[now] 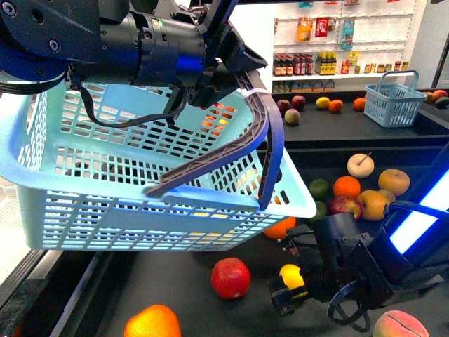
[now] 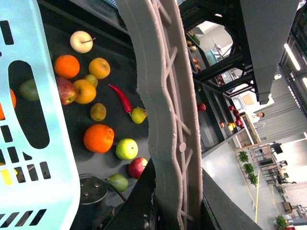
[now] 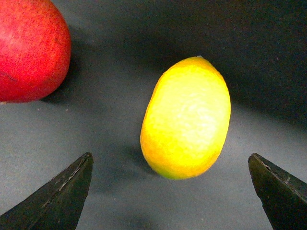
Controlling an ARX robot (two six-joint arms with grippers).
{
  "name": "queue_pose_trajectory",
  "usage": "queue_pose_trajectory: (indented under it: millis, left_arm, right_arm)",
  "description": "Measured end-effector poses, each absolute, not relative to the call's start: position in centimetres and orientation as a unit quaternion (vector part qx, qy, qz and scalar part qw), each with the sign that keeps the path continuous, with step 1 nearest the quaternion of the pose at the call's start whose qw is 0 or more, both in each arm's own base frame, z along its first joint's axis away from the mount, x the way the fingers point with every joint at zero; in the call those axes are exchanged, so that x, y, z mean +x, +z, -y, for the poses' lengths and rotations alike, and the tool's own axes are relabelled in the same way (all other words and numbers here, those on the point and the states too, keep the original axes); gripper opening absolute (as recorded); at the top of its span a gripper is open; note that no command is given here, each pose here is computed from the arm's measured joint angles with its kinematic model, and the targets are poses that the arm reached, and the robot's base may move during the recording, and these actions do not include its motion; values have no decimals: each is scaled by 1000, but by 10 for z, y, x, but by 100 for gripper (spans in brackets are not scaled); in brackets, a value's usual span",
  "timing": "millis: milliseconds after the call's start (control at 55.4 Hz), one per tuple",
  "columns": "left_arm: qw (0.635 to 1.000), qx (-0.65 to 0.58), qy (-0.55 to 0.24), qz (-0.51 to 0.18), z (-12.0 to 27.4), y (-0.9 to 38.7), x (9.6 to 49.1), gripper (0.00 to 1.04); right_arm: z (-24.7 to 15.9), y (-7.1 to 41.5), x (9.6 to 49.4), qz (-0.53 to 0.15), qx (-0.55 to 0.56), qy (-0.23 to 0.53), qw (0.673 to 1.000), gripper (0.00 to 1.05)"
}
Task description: Pick lemon from shelf
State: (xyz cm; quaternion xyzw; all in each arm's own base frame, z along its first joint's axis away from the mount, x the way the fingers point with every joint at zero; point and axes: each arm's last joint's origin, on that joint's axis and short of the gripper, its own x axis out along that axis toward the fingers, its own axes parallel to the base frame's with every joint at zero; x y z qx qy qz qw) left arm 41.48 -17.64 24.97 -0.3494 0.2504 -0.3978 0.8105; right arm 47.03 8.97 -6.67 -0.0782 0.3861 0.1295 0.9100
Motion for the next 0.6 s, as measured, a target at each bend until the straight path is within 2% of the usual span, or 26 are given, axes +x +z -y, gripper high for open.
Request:
queue_pose_trajectory:
  millis: [433,506,596]
  left_arm:
    - [810,-350,-398,-251,177,250,415,11]
    - [810,-350,-398,-251,177,250,415,11]
    - [810,-350,-398,-251,177,250,415,11]
  right_arm:
    - [-95,-86,497,-394,-82,115,908,97]
    - [-96,-85,499,-393,-81,115,908,88]
    - [-96,-84,500,-393,-81,116,909,67]
